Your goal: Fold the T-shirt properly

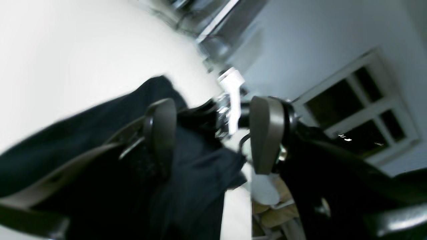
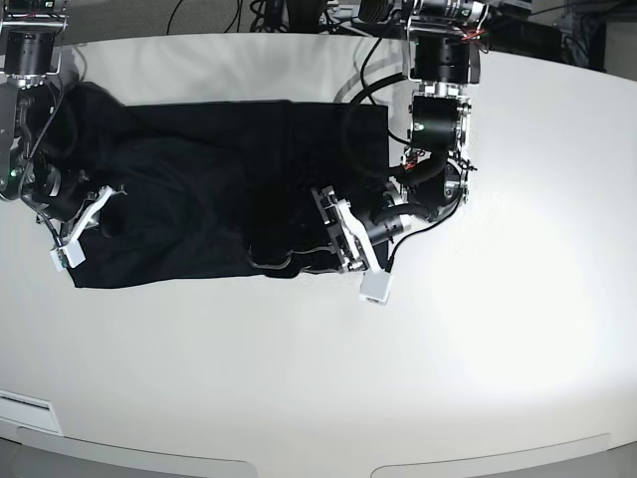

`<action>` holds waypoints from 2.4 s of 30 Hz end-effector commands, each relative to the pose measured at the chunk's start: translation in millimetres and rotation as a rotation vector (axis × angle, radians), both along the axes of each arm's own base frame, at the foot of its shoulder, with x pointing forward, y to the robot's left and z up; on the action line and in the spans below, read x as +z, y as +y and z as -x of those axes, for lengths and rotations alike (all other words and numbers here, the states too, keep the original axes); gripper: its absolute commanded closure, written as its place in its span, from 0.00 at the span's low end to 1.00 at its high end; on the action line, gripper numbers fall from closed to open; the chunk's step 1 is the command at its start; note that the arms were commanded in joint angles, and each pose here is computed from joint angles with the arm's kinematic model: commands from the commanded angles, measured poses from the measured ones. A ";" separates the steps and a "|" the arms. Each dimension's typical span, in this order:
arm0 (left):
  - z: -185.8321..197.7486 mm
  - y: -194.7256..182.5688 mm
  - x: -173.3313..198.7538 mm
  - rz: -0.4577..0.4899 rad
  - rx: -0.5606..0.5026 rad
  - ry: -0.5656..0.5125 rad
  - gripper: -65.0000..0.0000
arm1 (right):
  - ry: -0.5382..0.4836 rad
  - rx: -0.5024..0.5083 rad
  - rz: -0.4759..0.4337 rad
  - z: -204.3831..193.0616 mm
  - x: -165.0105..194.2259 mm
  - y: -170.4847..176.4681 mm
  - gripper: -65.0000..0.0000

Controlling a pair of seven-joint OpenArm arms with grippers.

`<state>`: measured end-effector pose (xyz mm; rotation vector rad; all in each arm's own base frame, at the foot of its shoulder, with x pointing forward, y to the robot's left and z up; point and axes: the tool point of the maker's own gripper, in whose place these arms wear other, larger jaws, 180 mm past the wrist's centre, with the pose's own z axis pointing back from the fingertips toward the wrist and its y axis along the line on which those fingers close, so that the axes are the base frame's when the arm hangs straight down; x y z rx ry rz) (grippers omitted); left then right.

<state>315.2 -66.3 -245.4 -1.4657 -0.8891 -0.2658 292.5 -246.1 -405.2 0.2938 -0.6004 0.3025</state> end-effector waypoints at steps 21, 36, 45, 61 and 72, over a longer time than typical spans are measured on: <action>-24.4 118.7 -25.1 -0.339 0.198 -0.042 1.00 | 0.064 0.016 0.053 8.8 -7.2 -7.6 0.98; 45.9 42.5 -58.8 -0.329 -0.128 0.039 1.00 | 0.042 0.005 0.044 4.8 -4.9 -7.2 0.98; 76.1 -40.6 -36.7 -0.220 -0.283 -0.023 1.00 | 0.044 -0.014 0.046 4.0 -5.2 -9.3 0.98; 25.3 66.0 -15.2 -0.264 -0.025 -0.073 1.00 | 0.066 -0.010 0.057 7.6 -7.7 -10.6 0.98; 75.2 61.1 -83.5 -0.403 -0.068 0.101 1.00 | 0.063 -0.011 0.055 7.0 -7.2 -10.2 0.98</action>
